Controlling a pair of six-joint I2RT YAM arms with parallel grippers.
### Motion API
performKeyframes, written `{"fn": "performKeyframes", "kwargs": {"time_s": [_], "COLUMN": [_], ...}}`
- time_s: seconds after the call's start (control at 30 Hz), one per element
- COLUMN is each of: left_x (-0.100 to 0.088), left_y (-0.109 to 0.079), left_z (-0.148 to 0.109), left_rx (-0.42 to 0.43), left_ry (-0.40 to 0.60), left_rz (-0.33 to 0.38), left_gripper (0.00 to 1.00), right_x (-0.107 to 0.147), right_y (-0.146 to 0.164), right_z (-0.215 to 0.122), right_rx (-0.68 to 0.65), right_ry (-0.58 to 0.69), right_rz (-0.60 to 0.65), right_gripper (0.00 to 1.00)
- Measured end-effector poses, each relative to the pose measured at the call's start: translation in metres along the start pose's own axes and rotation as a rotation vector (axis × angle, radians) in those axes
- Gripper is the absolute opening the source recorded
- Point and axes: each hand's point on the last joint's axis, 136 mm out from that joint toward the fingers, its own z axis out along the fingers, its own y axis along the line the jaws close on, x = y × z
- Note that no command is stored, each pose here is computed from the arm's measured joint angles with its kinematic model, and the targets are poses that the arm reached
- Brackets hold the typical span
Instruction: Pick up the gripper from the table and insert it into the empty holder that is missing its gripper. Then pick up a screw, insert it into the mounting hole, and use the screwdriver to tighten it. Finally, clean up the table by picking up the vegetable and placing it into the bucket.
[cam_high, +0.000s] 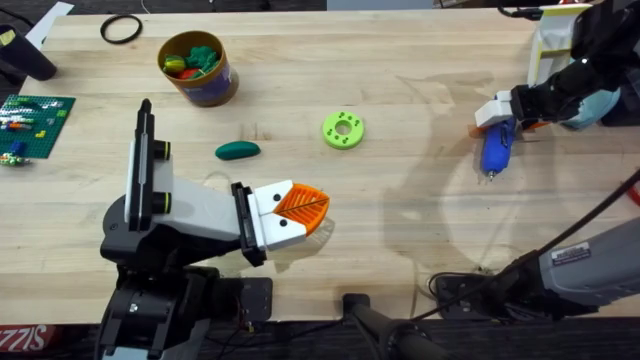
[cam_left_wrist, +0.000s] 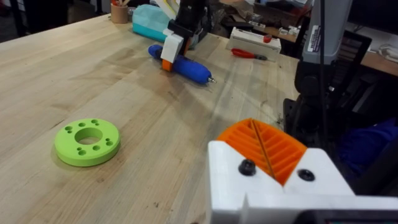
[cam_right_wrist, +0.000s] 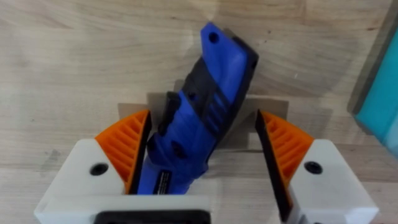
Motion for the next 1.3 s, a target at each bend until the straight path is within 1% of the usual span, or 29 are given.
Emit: {"fn": "performKeyframes", "kwargs": {"time_s": [0.13, 0.2, 0.3, 0.47, 0.6, 0.77, 0.93, 1.3], "left_x": [0.000, 0.000, 0.000, 0.000, 0.000, 0.000, 0.000, 0.000], "left_y": [0.000, 0.000, 0.000, 0.000, 0.000, 0.000, 0.000, 0.000], "left_z": [0.000, 0.000, 0.000, 0.000, 0.000, 0.000, 0.000, 0.000], "left_rx": [0.000, 0.000, -0.001, -0.002, -0.002, -0.002, -0.002, -0.003], "left_ry": [-0.001, -0.001, -0.001, -0.001, -0.001, -0.001, -0.001, -0.001], "left_rz": [0.002, 0.002, 0.002, 0.002, 0.002, 0.002, 0.002, 0.002], "left_gripper": [0.012, 0.012, 0.012, 0.012, 0.012, 0.012, 0.012, 0.012], "right_x": [0.000, -0.003, -0.005, -0.020, -0.021, -0.021, -0.017, -0.016], "right_y": [0.000, 0.002, 0.006, 0.013, 0.014, 0.015, 0.016, 0.017], "right_z": [0.000, 0.000, -0.001, -0.003, -0.003, -0.003, -0.003, -0.003], "right_rx": [-0.002, -0.017, -0.049, -0.102, -0.116, -0.120, -0.123, -0.120], "right_ry": [-0.001, -0.014, -0.028, -0.088, -0.090, -0.083, -0.064, -0.058], "right_rz": [0.006, 0.030, 0.083, 0.199, 0.277, 0.338, 0.365, 0.371], "right_gripper": [0.998, 0.998, 0.998, 0.998, 0.998, 0.998, 0.998, 0.998]}}
